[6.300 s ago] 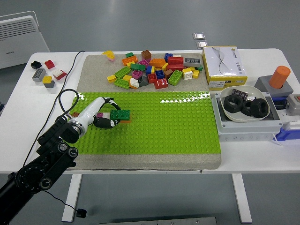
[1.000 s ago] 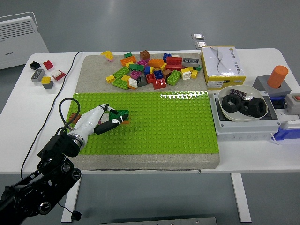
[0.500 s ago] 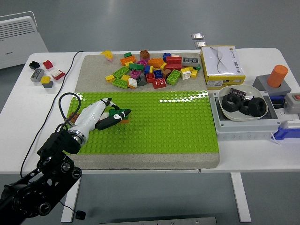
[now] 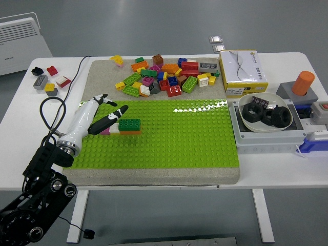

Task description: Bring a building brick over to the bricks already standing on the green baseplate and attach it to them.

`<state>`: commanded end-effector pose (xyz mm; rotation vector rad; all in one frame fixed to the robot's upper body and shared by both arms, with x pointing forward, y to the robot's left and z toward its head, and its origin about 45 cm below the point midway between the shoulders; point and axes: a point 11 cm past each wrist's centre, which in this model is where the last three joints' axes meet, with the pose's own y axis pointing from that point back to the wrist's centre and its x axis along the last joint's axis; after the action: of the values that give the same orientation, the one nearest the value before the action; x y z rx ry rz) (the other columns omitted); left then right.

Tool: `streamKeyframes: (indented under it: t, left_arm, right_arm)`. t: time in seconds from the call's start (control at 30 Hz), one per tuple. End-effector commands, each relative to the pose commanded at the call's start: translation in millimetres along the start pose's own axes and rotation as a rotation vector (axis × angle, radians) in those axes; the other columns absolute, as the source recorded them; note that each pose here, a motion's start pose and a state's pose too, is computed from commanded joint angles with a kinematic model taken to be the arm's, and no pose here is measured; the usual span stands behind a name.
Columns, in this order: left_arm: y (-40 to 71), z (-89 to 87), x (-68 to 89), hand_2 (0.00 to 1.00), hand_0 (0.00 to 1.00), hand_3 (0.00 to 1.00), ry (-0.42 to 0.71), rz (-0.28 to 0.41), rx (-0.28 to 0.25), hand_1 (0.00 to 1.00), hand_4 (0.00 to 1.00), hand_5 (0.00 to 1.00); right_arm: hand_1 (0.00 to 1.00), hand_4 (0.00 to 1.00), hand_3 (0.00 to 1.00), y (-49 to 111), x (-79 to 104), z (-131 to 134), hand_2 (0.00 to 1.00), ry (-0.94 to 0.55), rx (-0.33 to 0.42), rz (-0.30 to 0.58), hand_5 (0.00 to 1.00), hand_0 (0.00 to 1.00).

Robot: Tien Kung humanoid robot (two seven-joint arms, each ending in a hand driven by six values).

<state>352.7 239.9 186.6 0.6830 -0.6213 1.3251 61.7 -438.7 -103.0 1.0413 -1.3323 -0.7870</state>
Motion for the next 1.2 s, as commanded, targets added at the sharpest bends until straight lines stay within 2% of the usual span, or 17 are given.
streamKeyframes:
  t: [0.07, 0.1, 0.17, 0.27, 0.3, 0.43, 0.47, 0.67, 0.7, 0.77, 1.0, 1.2]
  left_arm:
    - [5.6, -11.4, 6.4, 0.900, 0.953, 0.704, 0.037, 0.033, 0.009, 0.909, 0.897, 0.977]
    - [8.7, -17.0, 9.7, 0.866, 0.867, 0.850, 0.055, 0.052, 0.013, 0.830, 0.849, 0.689]
    - [16.1, -28.1, 16.0, 0.866, 0.867, 0.850, 0.091, 0.094, 0.016, 0.830, 0.849, 0.689]
    - [21.0, -35.1, 17.5, 0.866, 0.867, 0.850, 0.108, 0.116, 0.016, 0.830, 0.849, 0.689]
    - [22.1, -37.2, 16.9, 0.864, 0.859, 0.876, 0.111, 0.119, 0.019, 0.821, 0.831, 0.418]
    - [23.7, -46.2, 15.0, 0.864, 0.859, 0.876, 0.090, 0.111, 0.047, 0.821, 0.831, 0.418]
    - [23.9, -49.8, 15.1, 0.925, 0.873, 0.903, 0.076, 0.106, 0.063, 0.853, 0.851, 0.275]
    - [26.4, -75.2, 20.5, 0.925, 0.873, 0.903, -0.010, 0.088, 0.183, 0.853, 0.851, 0.275]
    - [26.8, -79.0, 21.2, 0.979, 0.924, 0.914, -0.019, 0.087, 0.201, 0.930, 0.878, 0.238]
    - [27.7, -86.2, 22.4, 0.979, 0.924, 0.914, -0.037, 0.090, 0.234, 0.930, 0.878, 0.238]
    - [29.1, -93.3, 25.2, 0.987, 0.931, 0.874, -0.049, 0.134, 0.273, 0.952, 0.879, 0.237]
    - [26.7, -91.6, 20.5, 0.990, 0.929, 0.856, -0.030, 0.127, 0.284, 0.956, 0.870, 0.248]
  right_arm:
    - [0.709, 0.808, 0.765, 0.0, -1.9, 1.6, 0.743, 0.001, -0.002, -0.005, 0.839, 0.514]
    - [0.705, 0.806, 0.766, 0.0, -3.2, 2.5, 0.747, 0.002, -0.004, -0.007, 0.842, 0.514]
    - [0.705, 0.806, 0.766, 0.0, -7.0, 4.4, 0.747, 0.004, -0.008, -0.014, 0.842, 0.514]
    - [0.705, 0.806, 0.766, 0.2, -12.0, 6.3, 0.747, 0.009, -0.013, -0.022, 0.842, 0.514]
    - [0.706, 0.796, 0.765, 0.3, -14.0, 6.7, 0.747, 0.012, -0.014, -0.024, 0.863, 0.514]
    - [0.706, 0.796, 0.765, 0.6, -20.5, 7.6, 0.747, 0.022, -0.020, -0.031, 0.863, 0.514]
    - [0.706, 0.797, 0.765, 0.7, -21.9, 7.6, 0.746, 0.023, -0.020, -0.032, 0.856, 0.514]
    - [0.706, 0.797, 0.765, 1.0, -26.8, 7.6, 0.746, 0.026, -0.023, -0.037, 0.856, 0.514]
    - [0.705, 0.798, 0.765, 1.1, -27.1, 7.6, 0.746, 0.026, -0.024, -0.037, 0.851, 0.514]
    - [0.705, 0.798, 0.765, 1.1, -27.3, 7.0, 0.746, 0.027, -0.023, -0.037, 0.851, 0.514]
    - [0.705, 0.798, 0.765, 1.0, -25.9, 6.7, 0.747, 0.030, -0.024, -0.034, 0.852, 0.514]
    - [0.705, 0.798, 0.765, 0.8, -22.9, 5.4, 0.745, 0.027, -0.020, -0.029, 0.851, 0.514]
